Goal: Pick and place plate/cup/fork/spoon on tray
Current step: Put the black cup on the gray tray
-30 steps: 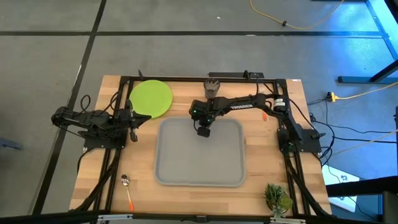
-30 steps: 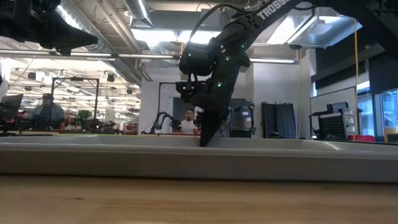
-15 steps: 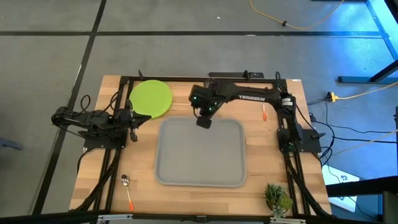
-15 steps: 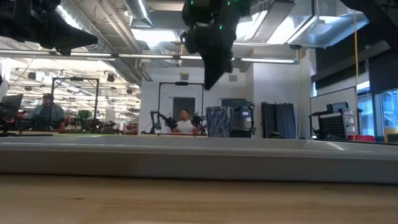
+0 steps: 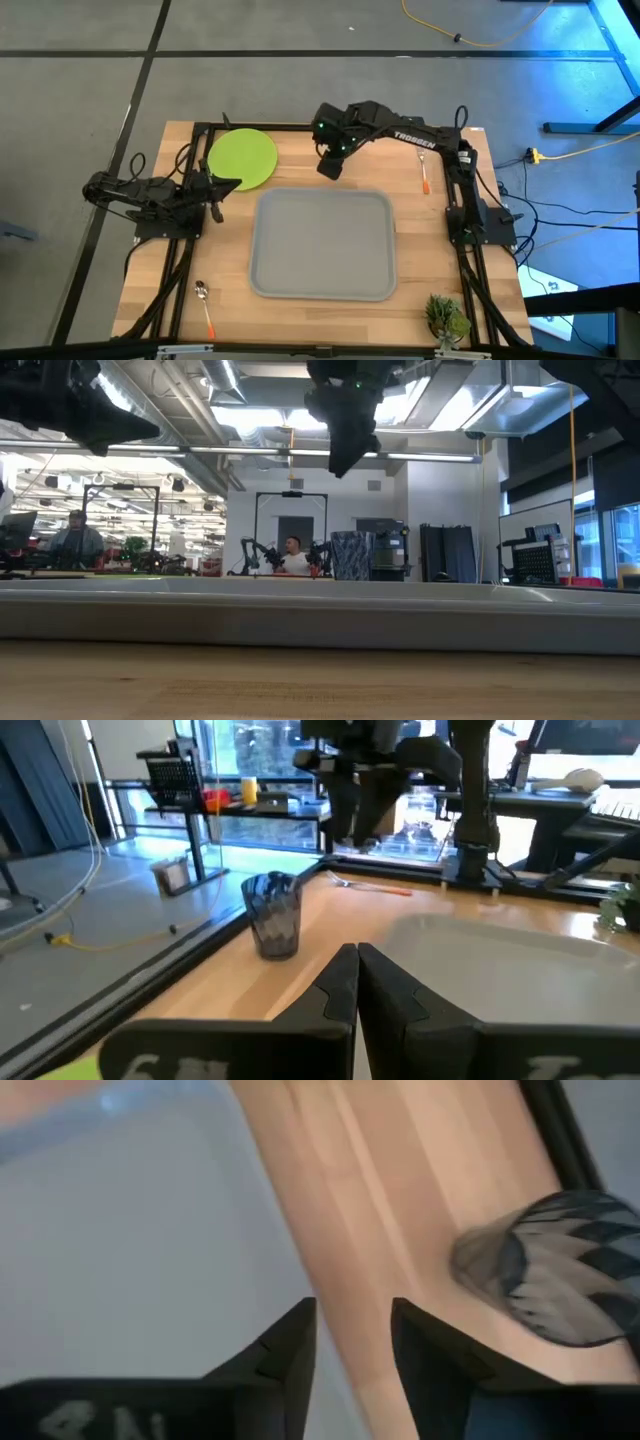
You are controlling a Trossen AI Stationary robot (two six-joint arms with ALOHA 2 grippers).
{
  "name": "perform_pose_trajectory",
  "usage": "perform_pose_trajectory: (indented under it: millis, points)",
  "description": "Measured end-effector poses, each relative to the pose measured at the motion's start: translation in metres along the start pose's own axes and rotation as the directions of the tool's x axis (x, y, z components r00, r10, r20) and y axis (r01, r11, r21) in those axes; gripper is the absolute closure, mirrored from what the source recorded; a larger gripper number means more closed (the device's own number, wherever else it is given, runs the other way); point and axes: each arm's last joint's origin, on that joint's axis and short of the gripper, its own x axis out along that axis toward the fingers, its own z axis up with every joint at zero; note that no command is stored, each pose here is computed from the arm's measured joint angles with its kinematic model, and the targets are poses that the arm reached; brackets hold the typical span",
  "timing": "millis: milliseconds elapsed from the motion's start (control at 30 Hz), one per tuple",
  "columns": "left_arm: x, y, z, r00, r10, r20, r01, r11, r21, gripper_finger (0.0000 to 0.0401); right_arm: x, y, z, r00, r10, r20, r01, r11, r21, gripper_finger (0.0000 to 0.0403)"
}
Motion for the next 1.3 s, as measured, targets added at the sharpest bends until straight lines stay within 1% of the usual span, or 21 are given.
perform_pose_trajectory:
  millis: [100, 233, 433, 567, 767, 900, 1000, 1133, 1200, 1300]
  points:
    - [-0.003, 0.002, 0.007, 0.999, 0.003, -0.038, -0.003, 1.000, -0.018, 0.0401, 0.002, -0.010, -0.001, 1.000, -0.009, -0.014, 0.008, 0.999, -0.040, 0.0261]
    - [-0.010, 0.006, 0.025, 0.992, 0.013, -0.125, -0.013, 1.000, -0.001, 0.0401, 0.002, -0.020, 0.000, 1.000, -0.015, -0.013, 0.015, 1.000, -0.026, 0.0260]
    - [-0.013, 0.007, 0.058, 0.965, 0.058, -0.254, -0.069, 0.997, -0.038, 0.0401, 0.002, -0.026, 0.000, 1.000, -0.003, -0.013, 0.001, 0.990, -0.138, 0.0259]
    - [-0.011, 0.005, 0.077, 0.924, 0.091, -0.372, -0.128, 0.989, -0.075, 0.0401, 0.002, -0.026, 0.000, 1.000, -0.001, -0.015, -0.002, 0.980, -0.198, 0.0259]
    - [-0.002, -0.003, 0.102, 0.850, 0.124, -0.512, -0.229, 0.962, -0.148, 0.0401, 0.002, -0.027, -0.001, 1.000, -0.002, -0.017, -0.002, 0.966, -0.259, 0.0259]
    - [0.005, -0.008, 0.108, 0.809, 0.168, -0.564, -0.328, 0.924, -0.195, 0.0401, 0.002, -0.031, 0.000, 0.999, 0.032, -0.016, -0.035, 0.949, -0.314, 0.0260]
    - [0.010, -0.010, 0.107, 0.788, 0.176, -0.590, -0.348, 0.918, -0.191, 0.0401, 0.002, -0.035, 0.001, 0.997, 0.078, -0.005, -0.074, 0.927, -0.368, 0.0259]
    - [0.014, -0.013, 0.105, 0.767, 0.150, -0.624, -0.347, 0.915, -0.207, 0.0401, 0.002, -0.044, 0.002, 0.992, 0.122, 0.014, -0.105, 0.905, -0.413, 0.0260]
    - [0.015, -0.013, 0.105, 0.764, 0.153, -0.627, -0.350, 0.914, -0.204, 0.0401, 0.004, -0.051, 0.003, 0.993, 0.115, 0.014, -0.101, 0.915, -0.390, 0.0260]
    - [0.016, -0.013, 0.105, 0.763, 0.156, -0.628, -0.352, 0.914, -0.201, 0.0401, 0.011, -0.060, 0.003, 0.995, 0.098, -0.002, -0.094, 0.943, -0.318, 0.0260]
